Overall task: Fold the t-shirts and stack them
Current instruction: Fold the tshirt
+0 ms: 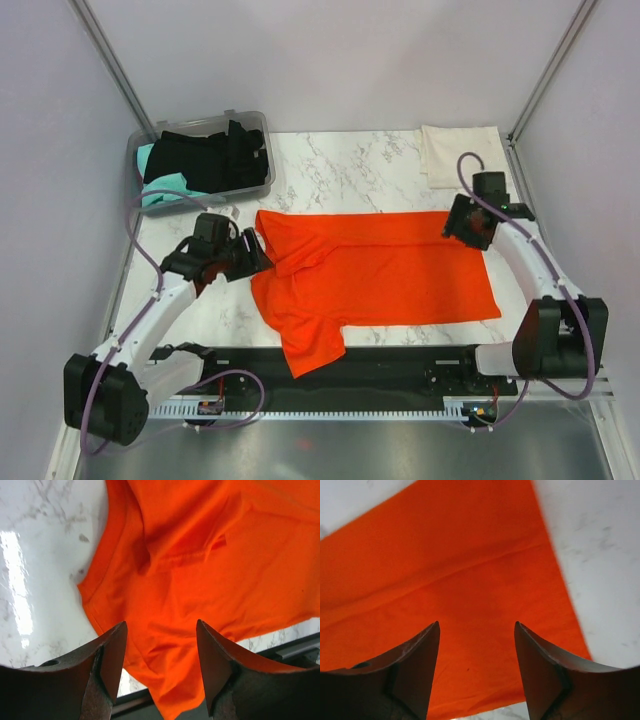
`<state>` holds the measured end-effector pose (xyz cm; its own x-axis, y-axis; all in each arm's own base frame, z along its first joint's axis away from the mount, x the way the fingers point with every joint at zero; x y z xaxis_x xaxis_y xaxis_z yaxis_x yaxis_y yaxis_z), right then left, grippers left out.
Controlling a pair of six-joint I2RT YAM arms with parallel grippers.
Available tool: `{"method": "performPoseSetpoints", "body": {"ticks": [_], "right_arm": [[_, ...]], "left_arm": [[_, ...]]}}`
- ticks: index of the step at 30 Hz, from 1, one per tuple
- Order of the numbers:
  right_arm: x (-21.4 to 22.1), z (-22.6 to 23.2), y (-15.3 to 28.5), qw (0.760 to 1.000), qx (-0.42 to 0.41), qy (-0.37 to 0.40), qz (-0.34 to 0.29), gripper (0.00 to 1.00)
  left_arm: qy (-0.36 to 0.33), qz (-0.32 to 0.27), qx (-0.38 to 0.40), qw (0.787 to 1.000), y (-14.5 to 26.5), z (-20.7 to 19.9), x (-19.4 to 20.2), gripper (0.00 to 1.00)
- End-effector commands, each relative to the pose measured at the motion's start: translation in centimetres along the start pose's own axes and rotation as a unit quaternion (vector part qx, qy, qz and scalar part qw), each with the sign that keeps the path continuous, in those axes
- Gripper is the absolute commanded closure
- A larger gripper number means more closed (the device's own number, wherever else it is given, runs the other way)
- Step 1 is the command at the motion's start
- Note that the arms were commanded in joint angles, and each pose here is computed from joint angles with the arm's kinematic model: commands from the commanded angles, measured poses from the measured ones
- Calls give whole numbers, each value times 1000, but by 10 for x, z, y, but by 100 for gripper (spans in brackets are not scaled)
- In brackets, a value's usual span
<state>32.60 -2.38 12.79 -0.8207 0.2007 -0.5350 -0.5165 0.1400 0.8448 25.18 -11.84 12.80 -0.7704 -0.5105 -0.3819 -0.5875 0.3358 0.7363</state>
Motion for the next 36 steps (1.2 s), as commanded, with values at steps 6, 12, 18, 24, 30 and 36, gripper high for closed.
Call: {"method": "performPoseSetpoints", "body": {"ticks": [6,12,18,24,30,36], "right_arm": [[137,141,81,957,-260,117,50,36],[228,176,114,925,-355,117,64,36],[290,214,126,884,-410,208,80,34],[313,243,130,884,-394,239,77,33],[322,264,116,891,-379,235,83,35],[323,265,106,903,-351,230,87,53]], "left_arm": [[91,77,-31,992,16,26,61,37],[157,125,-66,977,9,51,98,40],[177,117,-82,974,4,56,97,39],[162,100,-87,978,-1,51,82,37],[138,95,-129,977,-18,65,74,39],[133,103,-152,974,-33,76,73,41]]}}
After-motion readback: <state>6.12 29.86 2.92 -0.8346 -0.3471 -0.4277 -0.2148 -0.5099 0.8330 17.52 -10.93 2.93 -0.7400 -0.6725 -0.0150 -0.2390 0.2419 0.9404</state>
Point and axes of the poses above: each gripper's point midway between its finger pads, its own y axis back along the fingers, its own z axis along the line the jaws close on, x = y × z, the point moved 1 cm from there along y, back along the fingers, and after that the axes turned 14 degrees about y, right-handed, at the moved point
